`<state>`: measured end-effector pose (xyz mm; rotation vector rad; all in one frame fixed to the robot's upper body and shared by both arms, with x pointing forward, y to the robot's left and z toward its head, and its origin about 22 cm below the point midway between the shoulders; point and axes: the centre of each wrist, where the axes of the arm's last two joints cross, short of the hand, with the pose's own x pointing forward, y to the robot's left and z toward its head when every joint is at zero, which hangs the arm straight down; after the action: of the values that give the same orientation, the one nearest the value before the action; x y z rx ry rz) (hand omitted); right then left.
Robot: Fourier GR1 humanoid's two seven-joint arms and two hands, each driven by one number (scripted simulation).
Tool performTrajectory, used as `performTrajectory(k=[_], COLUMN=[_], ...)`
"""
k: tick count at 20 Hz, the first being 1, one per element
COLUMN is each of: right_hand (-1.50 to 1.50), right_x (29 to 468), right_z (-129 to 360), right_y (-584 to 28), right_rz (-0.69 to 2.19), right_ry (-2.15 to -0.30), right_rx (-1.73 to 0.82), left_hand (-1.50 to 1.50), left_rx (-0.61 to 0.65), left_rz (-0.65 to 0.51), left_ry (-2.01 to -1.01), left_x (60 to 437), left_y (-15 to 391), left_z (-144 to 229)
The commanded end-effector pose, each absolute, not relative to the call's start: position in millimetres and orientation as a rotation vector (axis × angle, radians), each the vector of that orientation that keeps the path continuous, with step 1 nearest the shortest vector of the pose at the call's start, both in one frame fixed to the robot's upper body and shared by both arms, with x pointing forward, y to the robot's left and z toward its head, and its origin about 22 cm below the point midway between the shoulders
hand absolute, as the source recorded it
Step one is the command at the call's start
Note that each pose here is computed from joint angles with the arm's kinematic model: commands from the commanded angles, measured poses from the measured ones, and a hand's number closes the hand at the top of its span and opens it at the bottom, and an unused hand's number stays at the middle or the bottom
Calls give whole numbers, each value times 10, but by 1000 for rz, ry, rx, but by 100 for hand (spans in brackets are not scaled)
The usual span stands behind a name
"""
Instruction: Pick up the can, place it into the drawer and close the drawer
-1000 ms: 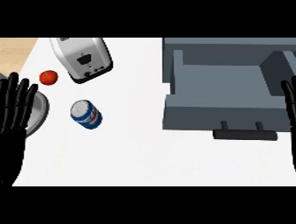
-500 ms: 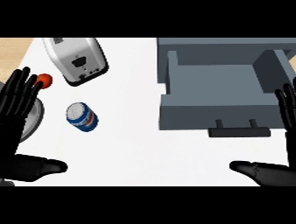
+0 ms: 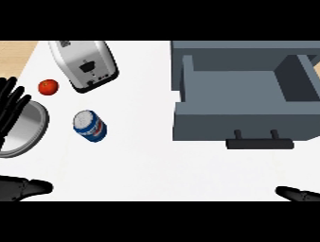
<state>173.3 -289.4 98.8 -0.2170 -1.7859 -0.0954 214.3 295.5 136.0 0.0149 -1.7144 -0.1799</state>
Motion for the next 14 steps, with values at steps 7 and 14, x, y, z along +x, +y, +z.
performTrajectory(k=[7,14], right_hand=[-150,-150], right_x=[1502,1171], right_z=[725,1006], right_y=[-3132,-3212], right_rz=[-117,-93], right_ry=[-1794,-1766], right_rx=[-201,-187], left_hand=[-150,-150], left_rx=[-26,-132], left_rz=[-113,19], left_ry=[-1687,-1615], left_x=[1991,1958], left_y=[3189,3114], left_z=[1558,1618])
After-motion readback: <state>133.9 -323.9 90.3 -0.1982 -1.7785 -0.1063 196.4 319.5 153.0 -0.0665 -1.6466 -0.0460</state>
